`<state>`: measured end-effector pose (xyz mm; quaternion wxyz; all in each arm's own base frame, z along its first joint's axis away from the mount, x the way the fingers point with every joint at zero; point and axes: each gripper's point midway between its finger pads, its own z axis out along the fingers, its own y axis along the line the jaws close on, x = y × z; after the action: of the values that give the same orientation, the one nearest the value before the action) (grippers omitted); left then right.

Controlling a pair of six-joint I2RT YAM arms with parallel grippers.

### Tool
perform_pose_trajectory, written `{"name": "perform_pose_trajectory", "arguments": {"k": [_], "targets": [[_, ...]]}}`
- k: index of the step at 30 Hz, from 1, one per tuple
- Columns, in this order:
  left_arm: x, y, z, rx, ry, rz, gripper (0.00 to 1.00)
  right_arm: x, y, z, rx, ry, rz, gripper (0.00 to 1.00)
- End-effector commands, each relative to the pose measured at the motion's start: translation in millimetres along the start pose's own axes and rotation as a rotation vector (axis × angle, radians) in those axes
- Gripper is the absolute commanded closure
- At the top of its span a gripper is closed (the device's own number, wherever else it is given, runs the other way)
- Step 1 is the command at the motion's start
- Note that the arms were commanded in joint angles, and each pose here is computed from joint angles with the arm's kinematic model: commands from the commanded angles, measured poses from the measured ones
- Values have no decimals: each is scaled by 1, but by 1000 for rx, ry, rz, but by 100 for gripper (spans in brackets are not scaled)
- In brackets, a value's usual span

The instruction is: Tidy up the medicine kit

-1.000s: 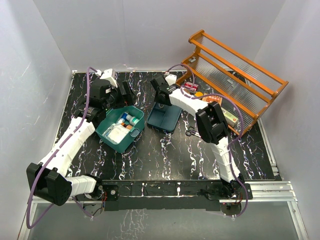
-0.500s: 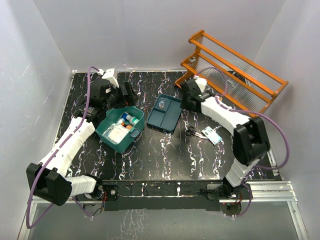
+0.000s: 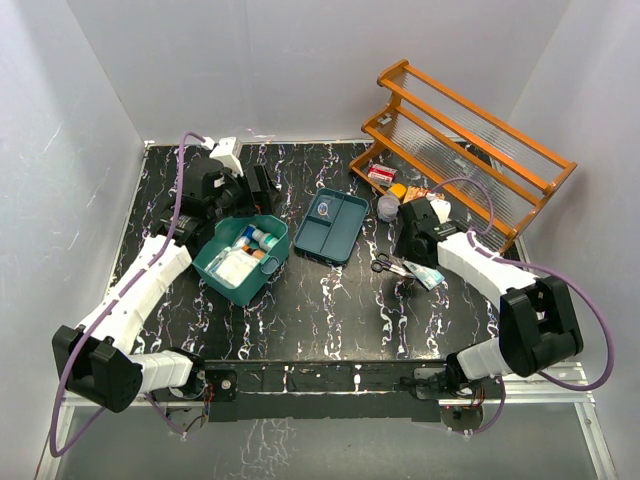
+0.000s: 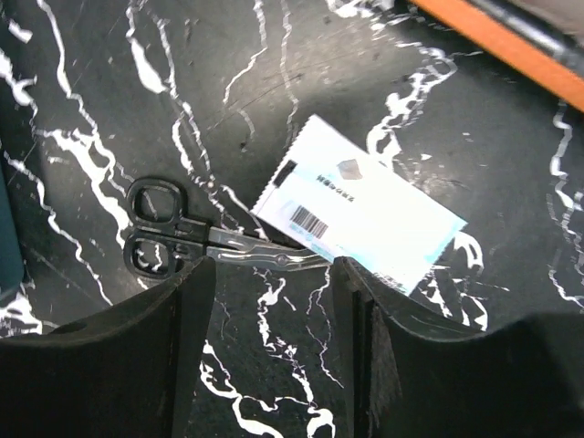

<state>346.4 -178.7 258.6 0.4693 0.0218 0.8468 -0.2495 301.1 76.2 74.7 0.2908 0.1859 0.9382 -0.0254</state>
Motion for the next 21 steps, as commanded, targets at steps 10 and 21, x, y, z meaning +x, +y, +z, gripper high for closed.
{"name": "perform_pose_trajectory", "arguments": {"k": [10, 21], "targets": [[1, -48, -18, 242, -5, 38, 7, -11, 60, 11, -237, 39, -47, 53], [6, -54, -16, 262, 36, 27, 9, -5, 75, 38, -196, 136, -124, 57]]}}
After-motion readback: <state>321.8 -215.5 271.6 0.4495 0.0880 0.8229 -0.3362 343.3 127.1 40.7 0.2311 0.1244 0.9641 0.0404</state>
